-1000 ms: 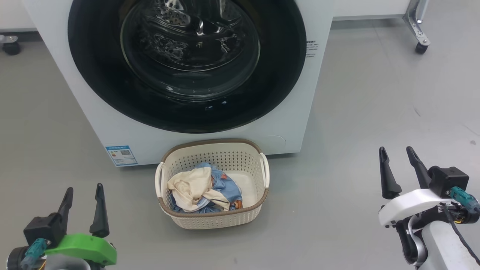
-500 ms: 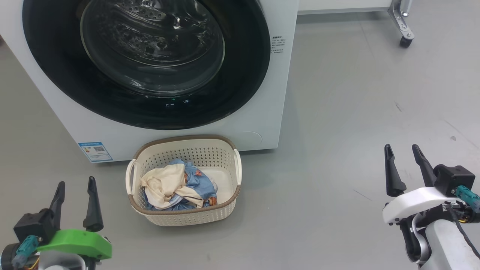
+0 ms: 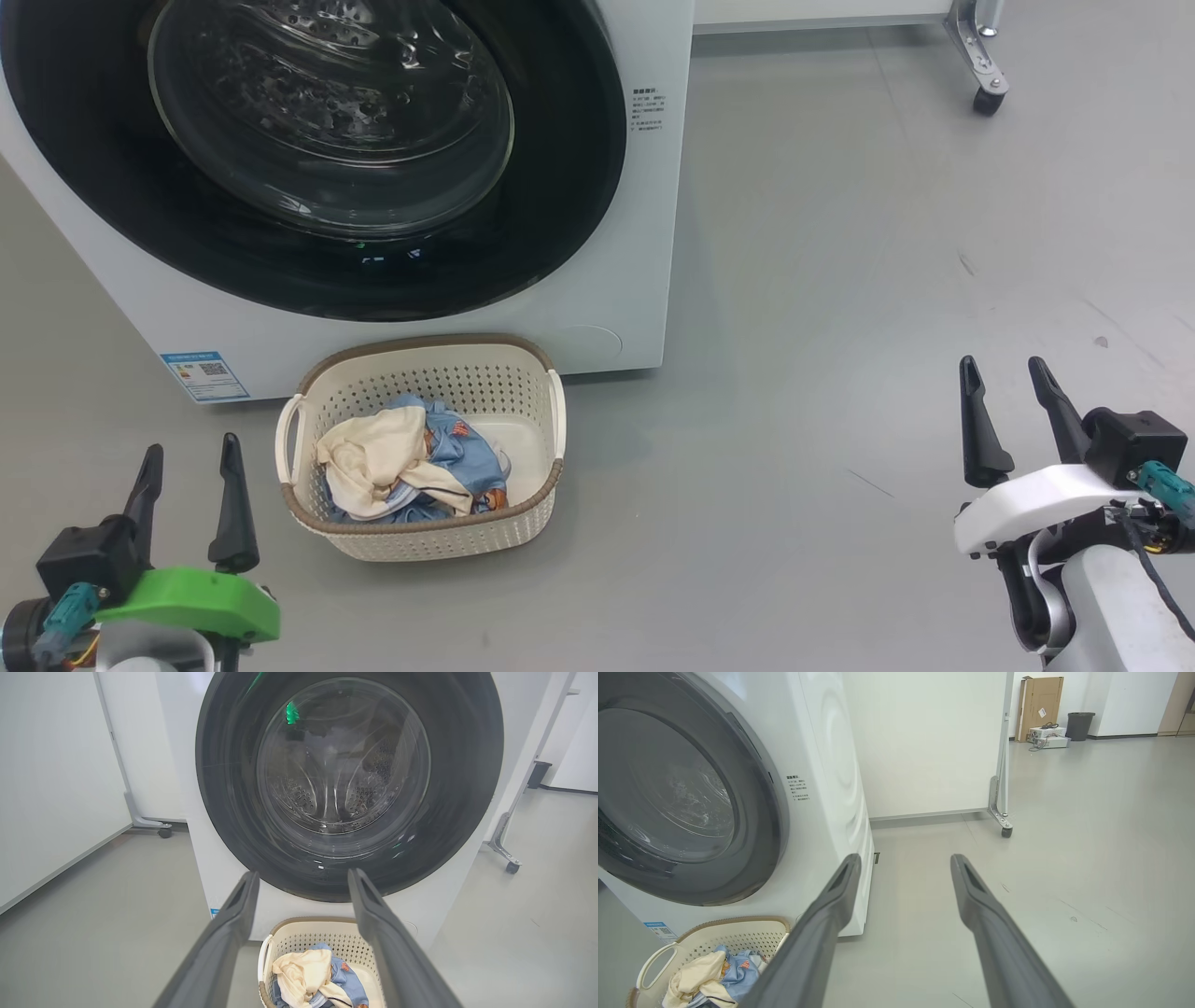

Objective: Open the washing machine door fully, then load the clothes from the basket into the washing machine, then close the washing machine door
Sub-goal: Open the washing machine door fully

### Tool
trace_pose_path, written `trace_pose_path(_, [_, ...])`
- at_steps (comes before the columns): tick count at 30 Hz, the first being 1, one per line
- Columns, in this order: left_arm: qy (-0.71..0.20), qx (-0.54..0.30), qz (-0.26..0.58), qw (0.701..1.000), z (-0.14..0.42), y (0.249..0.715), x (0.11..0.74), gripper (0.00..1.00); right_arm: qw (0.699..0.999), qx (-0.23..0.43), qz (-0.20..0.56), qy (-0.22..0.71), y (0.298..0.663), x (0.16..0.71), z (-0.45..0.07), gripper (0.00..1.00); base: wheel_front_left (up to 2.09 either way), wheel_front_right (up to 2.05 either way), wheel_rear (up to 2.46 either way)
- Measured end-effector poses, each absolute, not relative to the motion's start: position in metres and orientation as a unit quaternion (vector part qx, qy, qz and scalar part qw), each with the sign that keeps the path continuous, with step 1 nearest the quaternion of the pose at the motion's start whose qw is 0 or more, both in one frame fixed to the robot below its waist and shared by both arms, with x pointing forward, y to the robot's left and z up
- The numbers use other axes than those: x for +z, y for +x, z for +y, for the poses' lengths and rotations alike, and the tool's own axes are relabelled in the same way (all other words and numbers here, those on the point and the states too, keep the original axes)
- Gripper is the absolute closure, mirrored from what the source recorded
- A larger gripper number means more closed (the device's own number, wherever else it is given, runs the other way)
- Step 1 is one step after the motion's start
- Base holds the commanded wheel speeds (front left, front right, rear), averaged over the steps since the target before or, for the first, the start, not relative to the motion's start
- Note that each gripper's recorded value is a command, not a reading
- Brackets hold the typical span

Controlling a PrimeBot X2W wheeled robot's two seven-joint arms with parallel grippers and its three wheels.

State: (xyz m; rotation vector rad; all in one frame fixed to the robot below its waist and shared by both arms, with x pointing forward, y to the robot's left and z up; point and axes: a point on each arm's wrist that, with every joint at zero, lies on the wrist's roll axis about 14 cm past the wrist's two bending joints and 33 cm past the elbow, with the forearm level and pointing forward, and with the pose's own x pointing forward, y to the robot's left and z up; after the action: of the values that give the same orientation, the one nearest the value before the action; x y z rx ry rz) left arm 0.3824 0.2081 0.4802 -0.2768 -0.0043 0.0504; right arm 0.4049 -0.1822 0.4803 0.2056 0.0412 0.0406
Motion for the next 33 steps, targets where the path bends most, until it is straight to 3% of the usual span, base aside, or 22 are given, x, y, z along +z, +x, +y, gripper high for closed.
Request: trace_pose_path(33, [-0.14, 0.005, -0.011, 0.99, 0.193, 0.381, 0.487, 0.0, 0.994, 0.023, 0.007, 0.105, 0.404, 0.488, -0.183, 0.0, 0.02, 0.02, -0.05])
